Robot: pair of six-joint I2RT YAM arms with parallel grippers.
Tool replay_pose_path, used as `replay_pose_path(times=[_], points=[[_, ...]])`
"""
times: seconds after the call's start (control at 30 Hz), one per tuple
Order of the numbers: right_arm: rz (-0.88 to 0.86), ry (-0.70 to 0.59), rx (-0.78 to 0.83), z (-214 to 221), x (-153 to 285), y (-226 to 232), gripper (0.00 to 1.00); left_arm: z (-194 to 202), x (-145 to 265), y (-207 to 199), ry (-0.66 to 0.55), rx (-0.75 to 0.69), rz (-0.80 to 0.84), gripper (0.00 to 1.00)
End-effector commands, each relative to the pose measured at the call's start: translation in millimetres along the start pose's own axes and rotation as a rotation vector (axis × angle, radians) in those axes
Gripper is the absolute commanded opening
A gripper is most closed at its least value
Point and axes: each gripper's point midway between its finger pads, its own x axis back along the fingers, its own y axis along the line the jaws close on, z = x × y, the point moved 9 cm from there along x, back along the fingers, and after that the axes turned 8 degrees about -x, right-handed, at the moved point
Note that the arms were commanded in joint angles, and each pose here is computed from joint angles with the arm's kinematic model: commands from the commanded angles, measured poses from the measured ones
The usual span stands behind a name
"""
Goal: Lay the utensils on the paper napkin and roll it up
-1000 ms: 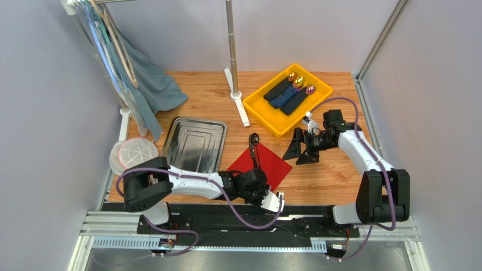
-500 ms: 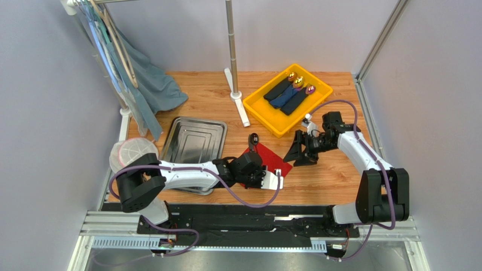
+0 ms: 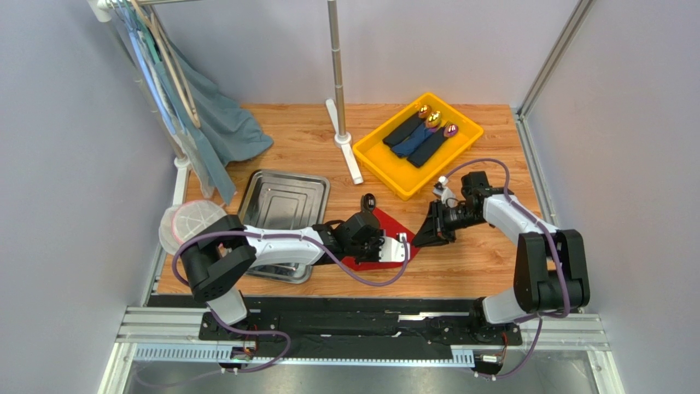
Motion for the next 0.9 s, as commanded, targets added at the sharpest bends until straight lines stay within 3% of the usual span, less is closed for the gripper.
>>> replay_pose_path(times=[0.0,0.53,0.87], points=[[-0.051,0.056,-0.029,-3.1,-14.2,2.0,0.19,-12.2,-2.9,15.0,-0.051,-0.028,-0.059,0.00],[-0.002,0.227,-0.042,-1.3,-58.9,-4.9,0.14,-6.9,-6.6,15.1,-0.043,-0.050,-0.075,0.00],[-0.020,0.186,0.005,-9.1,-51.8,9.9,0.15,1.9,-7.2,20.2,-0.008,-0.040,-0.112,0.00]])
